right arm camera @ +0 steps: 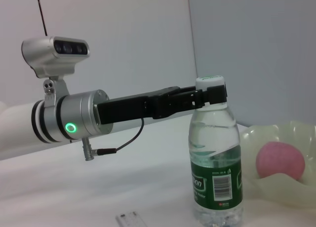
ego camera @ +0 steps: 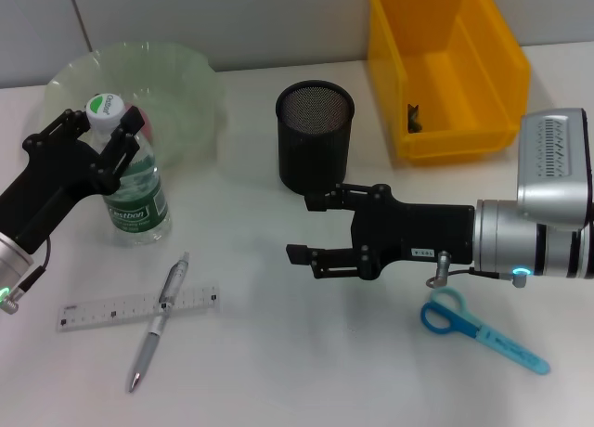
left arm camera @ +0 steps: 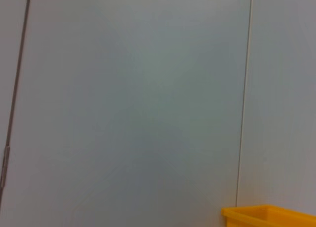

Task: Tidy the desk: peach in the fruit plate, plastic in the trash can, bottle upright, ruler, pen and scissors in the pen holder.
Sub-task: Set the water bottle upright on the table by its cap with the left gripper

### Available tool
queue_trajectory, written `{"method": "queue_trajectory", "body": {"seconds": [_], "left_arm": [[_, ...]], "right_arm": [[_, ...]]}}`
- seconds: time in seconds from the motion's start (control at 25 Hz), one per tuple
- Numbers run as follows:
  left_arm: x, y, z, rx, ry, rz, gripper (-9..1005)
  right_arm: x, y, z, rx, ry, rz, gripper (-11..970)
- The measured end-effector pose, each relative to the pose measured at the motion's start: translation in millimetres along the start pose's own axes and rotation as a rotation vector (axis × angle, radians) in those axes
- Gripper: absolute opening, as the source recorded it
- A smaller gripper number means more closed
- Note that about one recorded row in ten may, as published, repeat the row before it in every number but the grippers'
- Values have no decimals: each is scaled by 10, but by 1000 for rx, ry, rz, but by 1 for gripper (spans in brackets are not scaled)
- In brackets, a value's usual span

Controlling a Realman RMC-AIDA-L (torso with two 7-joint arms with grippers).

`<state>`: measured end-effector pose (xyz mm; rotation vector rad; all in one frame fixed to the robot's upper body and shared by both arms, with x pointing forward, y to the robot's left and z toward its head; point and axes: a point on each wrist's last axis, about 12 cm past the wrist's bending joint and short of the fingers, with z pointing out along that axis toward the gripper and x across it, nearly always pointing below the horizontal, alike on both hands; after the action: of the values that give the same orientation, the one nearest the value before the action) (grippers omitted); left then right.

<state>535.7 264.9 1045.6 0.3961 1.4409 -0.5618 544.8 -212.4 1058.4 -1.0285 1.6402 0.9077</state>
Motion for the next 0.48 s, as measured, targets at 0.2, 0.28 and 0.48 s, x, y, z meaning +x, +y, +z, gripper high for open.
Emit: {"method": "queue_trajectory", "body": {"seconds": [0.2, 0.28, 0.48], "left_arm": [[19, -9, -24, -5, 5, -9, 514], [20, -9, -26, -6, 4, -10, 515], [20, 1, -44, -8, 5, -23, 540]], "right_arm": [[4, 4, 2, -2, 2, 1, 784], [6, 6, 1, -2, 1, 2, 784], [8, 12, -6, -5, -2, 4, 784]]}}
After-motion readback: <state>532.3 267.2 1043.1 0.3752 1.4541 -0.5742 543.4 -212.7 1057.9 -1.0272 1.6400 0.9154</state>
